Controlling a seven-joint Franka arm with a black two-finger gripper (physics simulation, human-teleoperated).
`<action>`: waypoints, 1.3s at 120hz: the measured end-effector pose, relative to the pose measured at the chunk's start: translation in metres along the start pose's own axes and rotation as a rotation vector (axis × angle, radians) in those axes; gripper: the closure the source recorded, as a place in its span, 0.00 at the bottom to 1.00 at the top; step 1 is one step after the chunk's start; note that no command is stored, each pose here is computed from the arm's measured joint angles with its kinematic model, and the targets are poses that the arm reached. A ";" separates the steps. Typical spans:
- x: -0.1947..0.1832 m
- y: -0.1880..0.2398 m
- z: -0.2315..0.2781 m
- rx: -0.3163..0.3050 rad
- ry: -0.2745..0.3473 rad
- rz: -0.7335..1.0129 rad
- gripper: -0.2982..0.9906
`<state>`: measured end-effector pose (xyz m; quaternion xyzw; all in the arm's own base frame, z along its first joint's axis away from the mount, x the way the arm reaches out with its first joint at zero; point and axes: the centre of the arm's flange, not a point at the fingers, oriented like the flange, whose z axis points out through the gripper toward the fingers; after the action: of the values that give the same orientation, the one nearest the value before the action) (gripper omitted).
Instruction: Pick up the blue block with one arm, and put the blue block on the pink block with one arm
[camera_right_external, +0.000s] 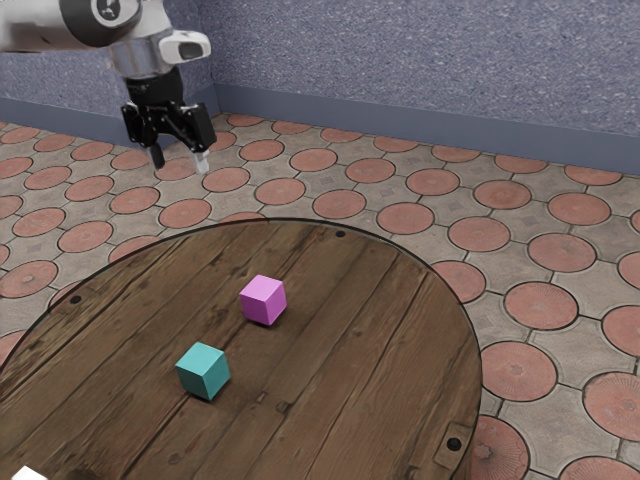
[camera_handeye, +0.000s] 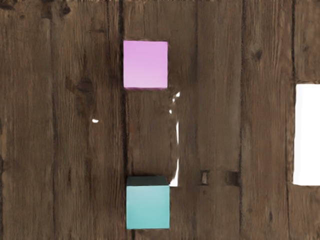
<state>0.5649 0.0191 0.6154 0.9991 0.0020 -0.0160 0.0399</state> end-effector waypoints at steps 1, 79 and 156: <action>-0.002 0.003 -0.002 0.001 0.006 0.006 0.25; -0.143 0.032 0.251 -0.019 -0.014 0.012 0.26; -0.093 -0.008 0.316 0.067 0.094 0.015 0.27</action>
<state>0.4616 0.0019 0.3030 0.9995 -0.0042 0.0310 0.0065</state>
